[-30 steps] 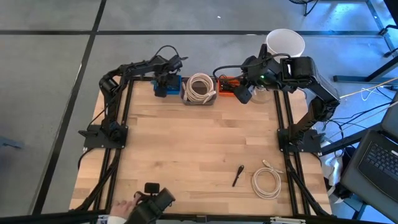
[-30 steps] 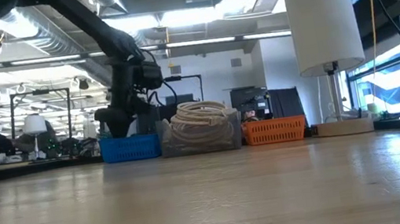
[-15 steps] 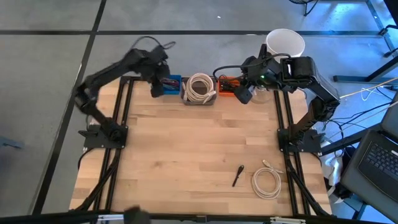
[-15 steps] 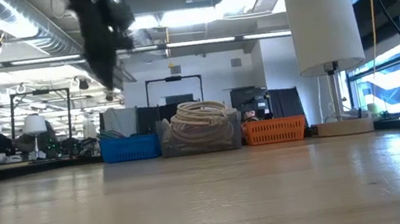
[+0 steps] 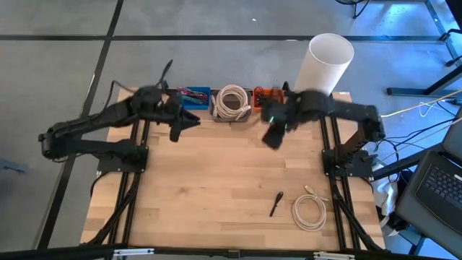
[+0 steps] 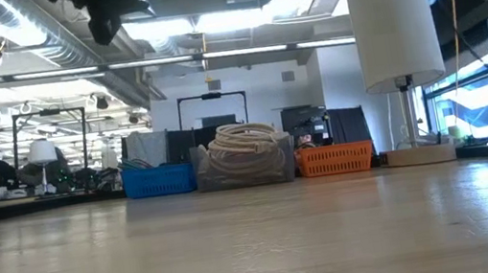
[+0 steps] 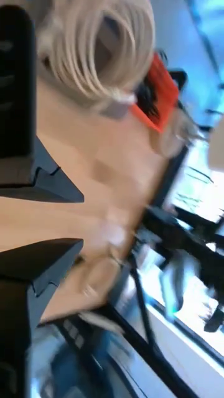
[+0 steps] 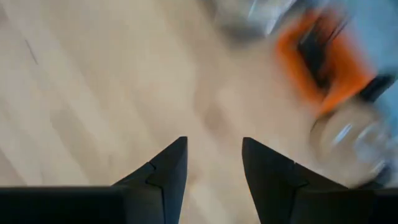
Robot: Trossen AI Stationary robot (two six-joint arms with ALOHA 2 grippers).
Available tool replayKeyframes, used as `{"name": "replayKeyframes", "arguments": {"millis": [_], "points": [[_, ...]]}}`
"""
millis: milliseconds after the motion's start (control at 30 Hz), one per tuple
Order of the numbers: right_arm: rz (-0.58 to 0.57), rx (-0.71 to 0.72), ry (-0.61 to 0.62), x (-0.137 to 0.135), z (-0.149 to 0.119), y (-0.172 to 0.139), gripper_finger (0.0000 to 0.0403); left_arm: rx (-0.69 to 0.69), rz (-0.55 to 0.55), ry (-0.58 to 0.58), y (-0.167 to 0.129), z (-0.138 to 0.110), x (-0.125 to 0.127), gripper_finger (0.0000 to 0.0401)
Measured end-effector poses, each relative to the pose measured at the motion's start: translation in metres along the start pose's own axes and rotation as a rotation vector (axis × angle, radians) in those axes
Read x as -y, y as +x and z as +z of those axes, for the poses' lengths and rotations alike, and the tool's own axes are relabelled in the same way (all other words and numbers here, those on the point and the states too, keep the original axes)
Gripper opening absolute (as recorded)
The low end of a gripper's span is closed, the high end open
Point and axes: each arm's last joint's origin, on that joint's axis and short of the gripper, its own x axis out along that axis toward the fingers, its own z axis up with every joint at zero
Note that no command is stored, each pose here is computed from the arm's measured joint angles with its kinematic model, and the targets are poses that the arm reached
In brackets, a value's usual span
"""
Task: Pick & Place USB Port
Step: Put the brown HDMI cable into the black bin
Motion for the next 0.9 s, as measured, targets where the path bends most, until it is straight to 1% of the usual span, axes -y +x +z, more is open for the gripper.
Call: {"name": "replayKeyframes", "arguments": {"millis": [67,133,200,267,333,467,500,567,667,800,900], "points": [[-0.003,-0.127,-0.011,-0.012,-0.016,0.027,0.0155,0.06,-0.044,-0.015,0.004,-0.013,0.003,0.0092],[-0.01,-0.225,-0.006,-0.022,-0.038,0.049,0.0155,0.093,-0.072,-0.026,0.007,-0.024,0.003,0.0091],[-0.005,-0.291,0.024,-0.031,-0.063,0.067,0.0155,0.105,-0.067,-0.05,0.011,-0.032,0.002,0.0091],[0.018,-0.334,0.106,-0.039,-0.09,0.08,0.0155,0.098,-0.053,-0.066,0.014,-0.038,-0.001,0.0093],[0.059,-0.36,0.218,-0.043,-0.117,0.089,0.0155,0.103,-0.052,-0.062,0.016,-0.039,-0.002,0.0095],[0.158,-0.375,0.496,-0.054,-0.166,0.107,0.0155,0.145,-0.045,0.011,0.016,-0.034,-0.004,0.0093],[0.186,-0.375,0.555,-0.057,-0.176,0.111,0.0155,0.163,-0.042,0.032,0.016,-0.033,-0.004,0.0092],[0.201,-0.383,0.655,-0.061,-0.195,0.12,0.0155,0.205,-0.035,0.061,0.014,-0.028,-0.006,0.009],[0.167,-0.404,0.763,-0.064,-0.218,0.131,0.0155,0.25,-0.019,0.087,0.012,-0.024,-0.009,0.0088],[0.108,-0.452,0.852,-0.068,-0.243,0.137,0.0155,0.302,0.002,0.1,0.009,-0.018,-0.014,0.0088],[0.117,-0.475,0.912,-0.074,-0.252,0.133,0.0155,0.335,0.017,0.103,0.007,-0.014,-0.017,0.0086]]}}
